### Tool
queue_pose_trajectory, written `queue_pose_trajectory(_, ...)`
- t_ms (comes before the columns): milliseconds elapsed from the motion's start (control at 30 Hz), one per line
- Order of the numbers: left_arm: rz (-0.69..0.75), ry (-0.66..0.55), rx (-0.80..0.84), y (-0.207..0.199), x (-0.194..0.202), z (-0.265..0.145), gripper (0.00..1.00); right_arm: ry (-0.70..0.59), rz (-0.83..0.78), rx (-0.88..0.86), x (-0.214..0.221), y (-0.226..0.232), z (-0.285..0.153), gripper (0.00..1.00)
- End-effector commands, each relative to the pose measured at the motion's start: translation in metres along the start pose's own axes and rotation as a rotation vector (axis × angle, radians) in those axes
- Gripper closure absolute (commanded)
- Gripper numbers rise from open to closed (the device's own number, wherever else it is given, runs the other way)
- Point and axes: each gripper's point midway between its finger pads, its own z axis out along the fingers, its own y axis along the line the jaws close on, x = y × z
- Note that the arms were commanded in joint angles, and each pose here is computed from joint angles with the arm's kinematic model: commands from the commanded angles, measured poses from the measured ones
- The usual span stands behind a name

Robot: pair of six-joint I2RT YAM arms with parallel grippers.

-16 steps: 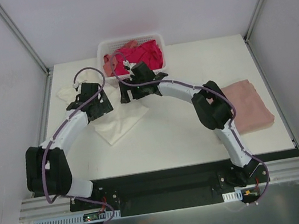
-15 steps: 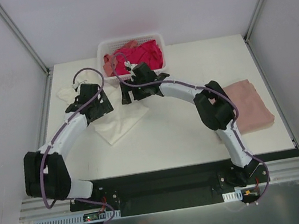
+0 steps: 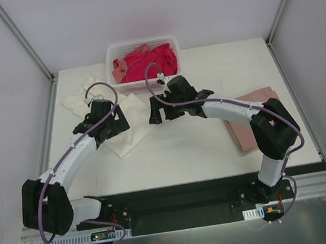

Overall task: Fold and stack the t-shirts
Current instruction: Fold the tshirt

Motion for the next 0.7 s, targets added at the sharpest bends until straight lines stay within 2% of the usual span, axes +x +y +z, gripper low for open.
queue_pose_trajectory(0,-0.038,0.02,-0.119,0.028,-0.02,0.036,0.01,-0.042,0.01,-0.032,-0.001,0.009,-0.023,0.03)
queue_pose_trajectory(67,-0.038,0.036,-0.124,0.032,-0.028,0.051,0.01,-0.043,0.003,-0.008,0.005,0.002,-0.026,0.03)
queue_pose_trajectory(100,-0.036,0.082,-0.13,0.033,-0.021,0.065,0.01,-0.06,0.0,0.019,0.003,-0.003,-0.028,0.03)
queue_pose_trajectory(233,-0.079,0.07,-0.216,0.056,-0.043,0.095,0.01,-0.054,-0.006,0.041,0.003,-0.011,-0.03,0.03)
queue_pose_trajectory(333,-0.113,0.111,-0.219,0.058,-0.039,0.111,0.01,-0.044,-0.013,0.051,0.007,-0.015,-0.028,0.03)
queue_pose_trajectory(467,-0.131,0.136,-0.227,0.06,-0.028,0.111,0.01,-0.019,-0.015,0.068,0.01,-0.021,-0.022,0.03)
queue_pose_trajectory(567,-0.135,0.148,-0.263,0.066,-0.026,0.096,0.01,-0.008,-0.015,0.076,0.012,-0.023,-0.02,0.03)
queue_pose_trajectory(667,-0.14,0.128,-0.231,0.061,-0.033,0.077,0.01,0.003,-0.006,0.088,0.012,-0.025,-0.016,0.03)
